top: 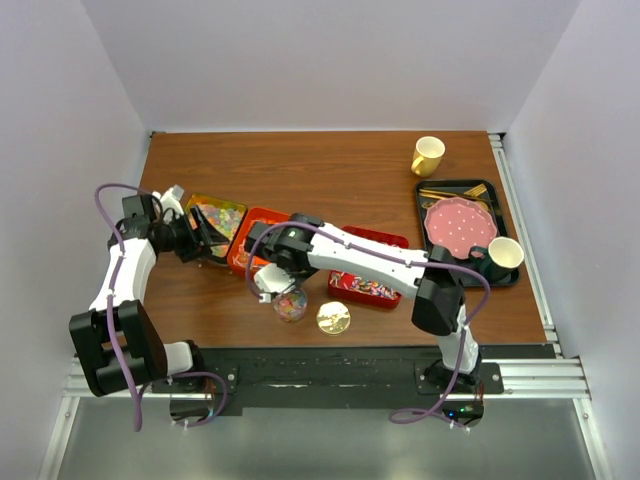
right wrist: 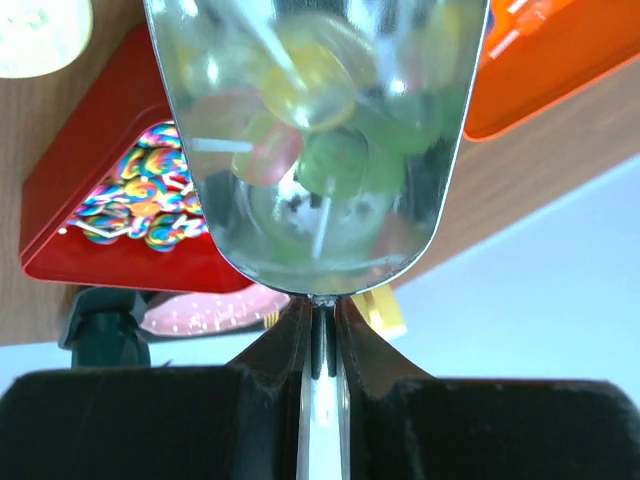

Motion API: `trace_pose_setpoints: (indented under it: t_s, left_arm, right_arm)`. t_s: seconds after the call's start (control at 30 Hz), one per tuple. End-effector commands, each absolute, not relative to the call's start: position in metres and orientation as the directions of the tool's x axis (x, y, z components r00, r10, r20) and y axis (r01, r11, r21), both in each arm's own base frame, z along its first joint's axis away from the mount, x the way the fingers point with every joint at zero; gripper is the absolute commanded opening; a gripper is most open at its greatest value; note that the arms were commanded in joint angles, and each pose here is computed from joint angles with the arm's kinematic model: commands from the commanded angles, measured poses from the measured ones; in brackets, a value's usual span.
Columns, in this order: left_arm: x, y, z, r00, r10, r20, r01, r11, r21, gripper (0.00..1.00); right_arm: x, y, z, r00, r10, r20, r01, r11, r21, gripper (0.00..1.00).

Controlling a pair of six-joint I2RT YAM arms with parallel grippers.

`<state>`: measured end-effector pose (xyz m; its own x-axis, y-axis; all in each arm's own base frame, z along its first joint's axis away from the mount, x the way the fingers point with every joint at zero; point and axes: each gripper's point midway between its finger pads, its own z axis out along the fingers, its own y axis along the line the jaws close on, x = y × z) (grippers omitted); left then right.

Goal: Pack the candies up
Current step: Place the fake candies in the packing bottle.

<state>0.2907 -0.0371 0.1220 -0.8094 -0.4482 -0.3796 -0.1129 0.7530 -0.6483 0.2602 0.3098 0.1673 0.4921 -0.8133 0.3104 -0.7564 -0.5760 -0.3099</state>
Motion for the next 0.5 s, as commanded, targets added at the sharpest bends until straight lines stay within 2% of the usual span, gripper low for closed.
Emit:
trace_pose_setpoints:
  t_s: [0.0,0.47]
  left_arm:
    - [0.307,-0.030,0.147,-0.762,-0.435,-0.480,-0.044,0.775,-0.631,0.70]
    - [0.305,-0.034,0.157,-0.748,-0.440,-0.497,-0.020,0.764,-0.645,0.70]
  right_arm:
    - [0.251,0.279,0.188,0.442,-0.733,0.517,-0.744,-0.622,-0.245,0.00]
    - [0.241,0.248,0.195,0.438,-0.578,0.688,-0.677,-0.716,-0.171,0.00]
